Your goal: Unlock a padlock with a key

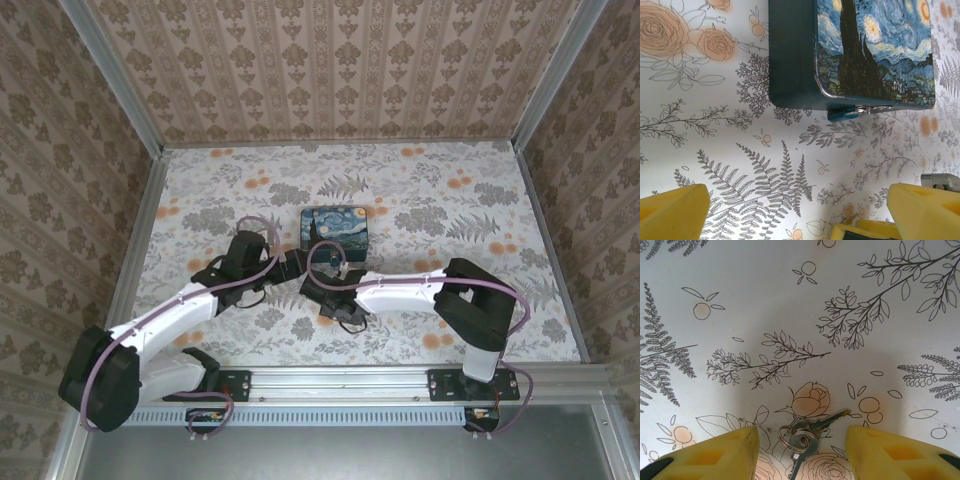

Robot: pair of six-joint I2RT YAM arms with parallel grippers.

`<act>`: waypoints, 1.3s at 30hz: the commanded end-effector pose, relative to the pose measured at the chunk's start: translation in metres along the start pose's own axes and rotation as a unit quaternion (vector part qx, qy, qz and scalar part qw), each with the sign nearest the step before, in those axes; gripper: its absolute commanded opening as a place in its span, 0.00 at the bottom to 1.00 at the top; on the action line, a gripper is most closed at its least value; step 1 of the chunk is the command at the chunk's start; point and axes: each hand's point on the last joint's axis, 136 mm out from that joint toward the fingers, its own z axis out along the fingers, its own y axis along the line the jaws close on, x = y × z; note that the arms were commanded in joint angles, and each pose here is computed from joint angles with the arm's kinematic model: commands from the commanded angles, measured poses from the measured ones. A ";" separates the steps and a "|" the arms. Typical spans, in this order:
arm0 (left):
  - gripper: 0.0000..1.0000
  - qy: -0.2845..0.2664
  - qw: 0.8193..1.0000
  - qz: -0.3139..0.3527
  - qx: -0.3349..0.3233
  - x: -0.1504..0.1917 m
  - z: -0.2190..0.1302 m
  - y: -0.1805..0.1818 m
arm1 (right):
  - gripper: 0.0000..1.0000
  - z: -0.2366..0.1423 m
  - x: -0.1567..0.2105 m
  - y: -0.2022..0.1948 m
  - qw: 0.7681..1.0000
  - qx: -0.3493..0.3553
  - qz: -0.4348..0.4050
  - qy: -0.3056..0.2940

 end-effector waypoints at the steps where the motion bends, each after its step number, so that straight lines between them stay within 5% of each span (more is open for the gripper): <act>1: 1.00 0.000 1.000 -0.014 -0.009 0.003 -0.003 0.007 | 0.50 0.034 0.021 -0.010 0.999 0.031 -0.024 0.029; 8: 1.00 0.002 1.000 -0.016 -0.011 0.004 -0.003 0.008 | 0.41 0.048 0.023 -0.008 0.998 0.024 -0.035 0.036; 23: 1.00 0.008 0.999 -0.014 -0.028 0.009 -0.001 0.017 | 0.01 0.056 0.029 -0.005 0.996 -0.052 -0.043 0.064; 39: 1.00 0.013 0.999 -0.014 -0.027 0.010 0.005 0.017 | 0.00 0.050 0.026 0.005 0.989 -0.137 -0.032 0.053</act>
